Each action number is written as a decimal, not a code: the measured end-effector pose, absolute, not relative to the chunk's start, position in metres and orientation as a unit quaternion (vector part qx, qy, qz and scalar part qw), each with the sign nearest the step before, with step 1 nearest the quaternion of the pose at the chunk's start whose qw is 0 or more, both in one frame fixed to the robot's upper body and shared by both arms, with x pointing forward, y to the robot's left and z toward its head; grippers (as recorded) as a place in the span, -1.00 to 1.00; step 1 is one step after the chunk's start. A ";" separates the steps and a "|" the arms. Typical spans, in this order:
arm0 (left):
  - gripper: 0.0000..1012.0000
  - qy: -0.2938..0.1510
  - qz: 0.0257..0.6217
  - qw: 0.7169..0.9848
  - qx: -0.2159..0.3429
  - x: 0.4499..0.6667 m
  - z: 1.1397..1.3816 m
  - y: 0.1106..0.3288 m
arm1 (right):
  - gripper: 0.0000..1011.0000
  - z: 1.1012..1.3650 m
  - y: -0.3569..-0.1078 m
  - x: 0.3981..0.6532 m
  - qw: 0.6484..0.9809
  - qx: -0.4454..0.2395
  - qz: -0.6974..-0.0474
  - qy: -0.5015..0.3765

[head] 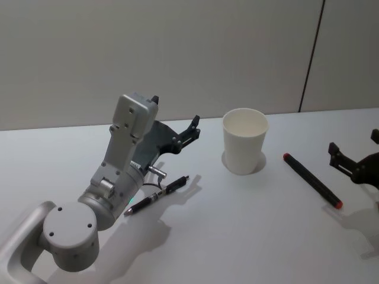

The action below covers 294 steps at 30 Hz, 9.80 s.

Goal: Place the pen into the pen holder.

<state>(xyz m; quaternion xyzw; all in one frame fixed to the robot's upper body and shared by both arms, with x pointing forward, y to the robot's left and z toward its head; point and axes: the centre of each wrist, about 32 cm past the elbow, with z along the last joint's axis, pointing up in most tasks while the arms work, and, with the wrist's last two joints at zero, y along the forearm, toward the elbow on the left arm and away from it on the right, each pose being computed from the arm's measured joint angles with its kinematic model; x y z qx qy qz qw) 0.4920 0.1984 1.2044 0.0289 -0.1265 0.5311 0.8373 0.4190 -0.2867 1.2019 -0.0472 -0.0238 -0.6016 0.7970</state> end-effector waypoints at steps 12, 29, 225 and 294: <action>0.98 -0.126 0.531 0.837 0.029 0.492 1.204 0.198 | 0.98 1.216 -0.290 0.421 0.789 -0.077 -0.609 0.009; 0.98 -0.126 0.531 0.837 0.029 0.492 1.204 0.198 | 0.98 1.232 -0.288 0.443 0.772 -0.144 -0.616 0.066; 0.98 -0.126 0.531 0.837 0.029 0.492 1.204 0.198 | 0.67 1.197 -0.231 0.505 0.774 -0.243 -0.571 0.125; 0.98 -0.126 0.531 0.837 0.029 0.492 1.204 0.198 | -0.65 1.195 -0.233 0.506 0.772 -0.221 -0.580 0.136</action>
